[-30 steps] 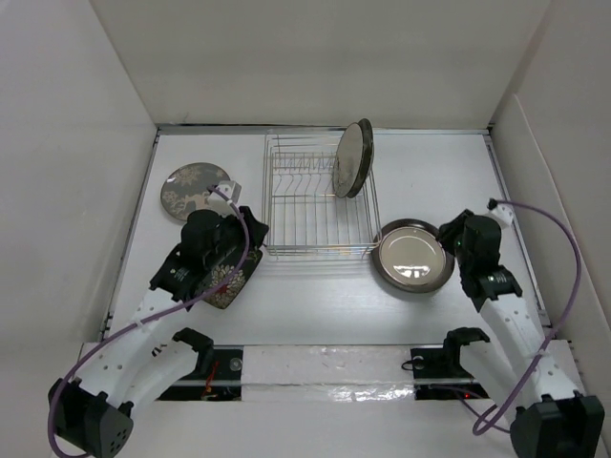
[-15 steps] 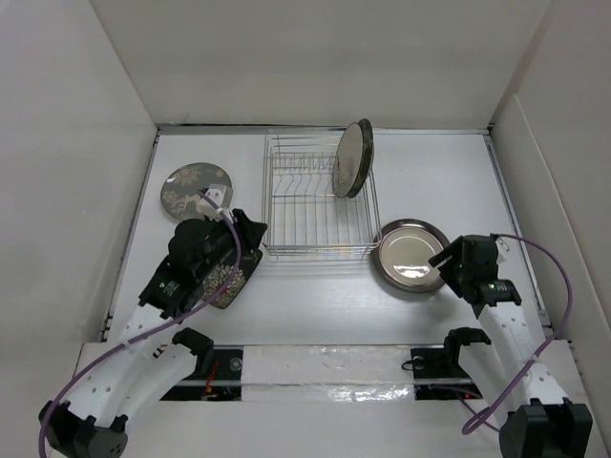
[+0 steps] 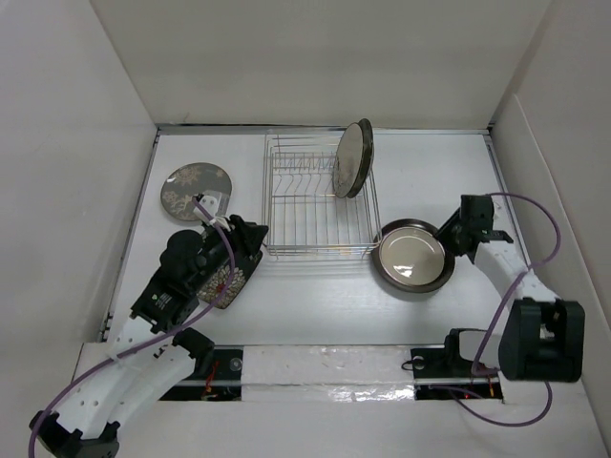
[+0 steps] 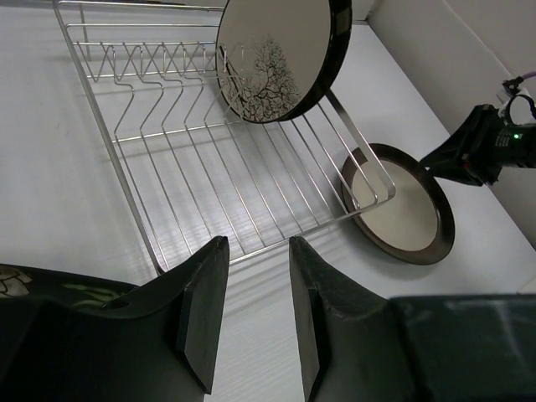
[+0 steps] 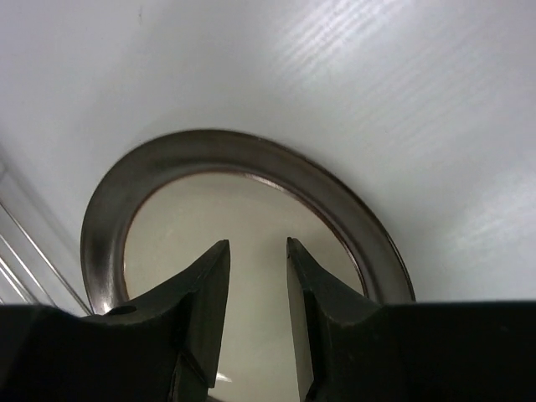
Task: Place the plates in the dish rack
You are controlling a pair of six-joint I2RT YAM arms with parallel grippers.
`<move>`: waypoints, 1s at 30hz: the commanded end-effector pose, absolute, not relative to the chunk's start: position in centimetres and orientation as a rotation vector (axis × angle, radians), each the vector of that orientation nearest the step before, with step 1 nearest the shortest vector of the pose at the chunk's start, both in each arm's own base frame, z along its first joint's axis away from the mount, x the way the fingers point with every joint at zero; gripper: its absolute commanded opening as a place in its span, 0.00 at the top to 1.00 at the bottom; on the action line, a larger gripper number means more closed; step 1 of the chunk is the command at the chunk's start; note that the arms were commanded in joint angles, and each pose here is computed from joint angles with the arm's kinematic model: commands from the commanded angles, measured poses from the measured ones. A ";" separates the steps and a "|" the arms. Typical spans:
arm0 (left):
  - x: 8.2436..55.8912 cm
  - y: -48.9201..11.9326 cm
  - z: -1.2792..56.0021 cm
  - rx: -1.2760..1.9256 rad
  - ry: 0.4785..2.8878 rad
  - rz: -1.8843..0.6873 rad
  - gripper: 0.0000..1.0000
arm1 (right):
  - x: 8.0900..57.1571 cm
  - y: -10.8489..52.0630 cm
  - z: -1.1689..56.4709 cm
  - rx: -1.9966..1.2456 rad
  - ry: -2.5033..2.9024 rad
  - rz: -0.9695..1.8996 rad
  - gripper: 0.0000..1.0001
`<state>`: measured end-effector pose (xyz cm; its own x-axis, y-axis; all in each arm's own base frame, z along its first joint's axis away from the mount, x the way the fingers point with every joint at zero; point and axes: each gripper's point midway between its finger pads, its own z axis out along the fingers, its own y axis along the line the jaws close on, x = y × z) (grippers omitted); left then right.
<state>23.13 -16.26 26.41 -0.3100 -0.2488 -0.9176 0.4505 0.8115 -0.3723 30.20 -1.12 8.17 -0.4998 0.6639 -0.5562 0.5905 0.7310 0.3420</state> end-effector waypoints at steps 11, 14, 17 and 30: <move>23.3 -15.9 29.1 0.144 1.684 -0.695 0.68 | 36.5 -1.8 3.8 0.843 2.349 0.147 0.64; 23.3 -16.0 29.0 0.145 1.687 -0.693 0.68 | 37.4 -3.8 4.0 0.933 2.273 0.099 0.67; 23.4 -16.0 28.8 0.143 1.693 -0.688 0.68 | 38.8 -6.5 5.7 1.026 2.115 0.078 0.67; 23.9 -16.0 28.2 0.138 1.713 -0.670 0.68 | 47.9 -4.2 6.4 0.960 2.128 0.321 0.61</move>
<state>23.71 -16.06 25.75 -0.3200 -0.2402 -0.9165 0.4225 0.8296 -0.3650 46.47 -5.13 4.93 -0.4328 0.7230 -0.5385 0.5764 0.6812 0.4513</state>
